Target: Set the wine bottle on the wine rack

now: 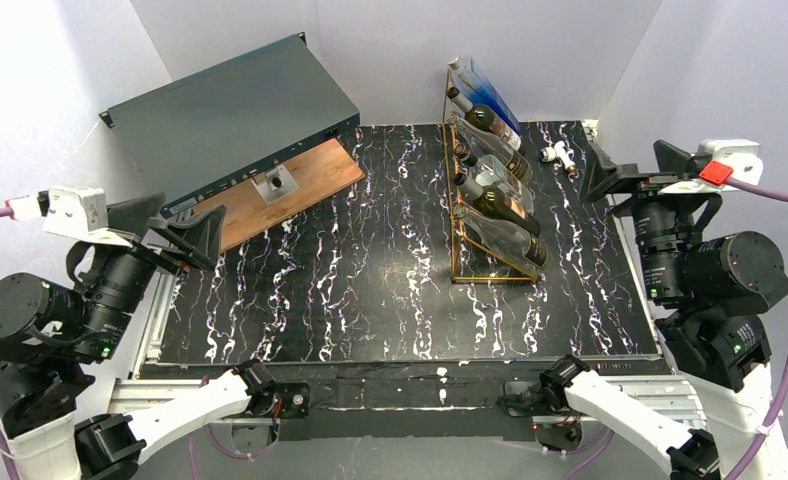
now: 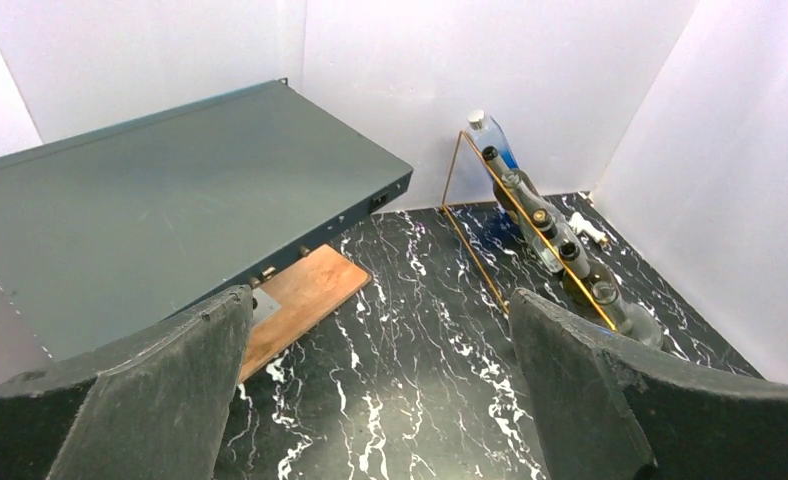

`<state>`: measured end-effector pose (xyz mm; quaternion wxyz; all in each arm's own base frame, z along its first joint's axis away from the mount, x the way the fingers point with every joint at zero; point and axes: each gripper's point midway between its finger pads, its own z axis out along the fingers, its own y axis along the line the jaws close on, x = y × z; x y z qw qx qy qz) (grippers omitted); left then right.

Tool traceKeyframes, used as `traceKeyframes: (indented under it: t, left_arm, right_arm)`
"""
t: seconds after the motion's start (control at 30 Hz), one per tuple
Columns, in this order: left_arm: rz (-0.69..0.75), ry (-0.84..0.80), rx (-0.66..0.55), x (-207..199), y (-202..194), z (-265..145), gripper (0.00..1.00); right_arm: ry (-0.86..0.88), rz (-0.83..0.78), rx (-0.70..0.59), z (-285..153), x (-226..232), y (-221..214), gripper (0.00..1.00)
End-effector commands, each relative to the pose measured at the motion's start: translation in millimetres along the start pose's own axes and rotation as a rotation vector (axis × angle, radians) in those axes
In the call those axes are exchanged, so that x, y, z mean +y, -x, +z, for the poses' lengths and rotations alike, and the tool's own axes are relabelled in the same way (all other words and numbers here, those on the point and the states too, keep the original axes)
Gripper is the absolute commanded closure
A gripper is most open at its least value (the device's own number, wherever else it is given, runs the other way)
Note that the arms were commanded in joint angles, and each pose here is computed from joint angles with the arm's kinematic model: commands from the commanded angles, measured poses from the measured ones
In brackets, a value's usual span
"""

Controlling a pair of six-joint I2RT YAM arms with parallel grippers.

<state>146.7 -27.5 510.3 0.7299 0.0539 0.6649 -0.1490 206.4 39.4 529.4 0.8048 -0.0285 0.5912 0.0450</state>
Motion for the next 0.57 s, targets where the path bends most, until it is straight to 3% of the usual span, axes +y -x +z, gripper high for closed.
traceKeyframes:
  t: [0.0, 0.3, 0.47, 0.53]
  left_arm:
    - [0.02, 0.056, -0.062, 16, 18, -7, 0.01]
    - [0.068, 0.081, -0.069, 21, 21, -7, 0.01]
    - [0.074, 0.081, -0.064, 20, 20, -4, 0.01]
    - [0.077, 0.08, -0.061, 19, 19, -3, 0.01]
  right_arm:
    - [-0.18, 0.087, -0.088, -5, -35, 35, 0.02]
    - [-0.213, 0.12, -0.086, -3, -37, 31, 0.02]
    - [-0.201, 0.033, 0.04, 10, -29, 15, 0.02]
    - [-0.185, 0.053, -0.007, 7, -28, 19, 0.02]
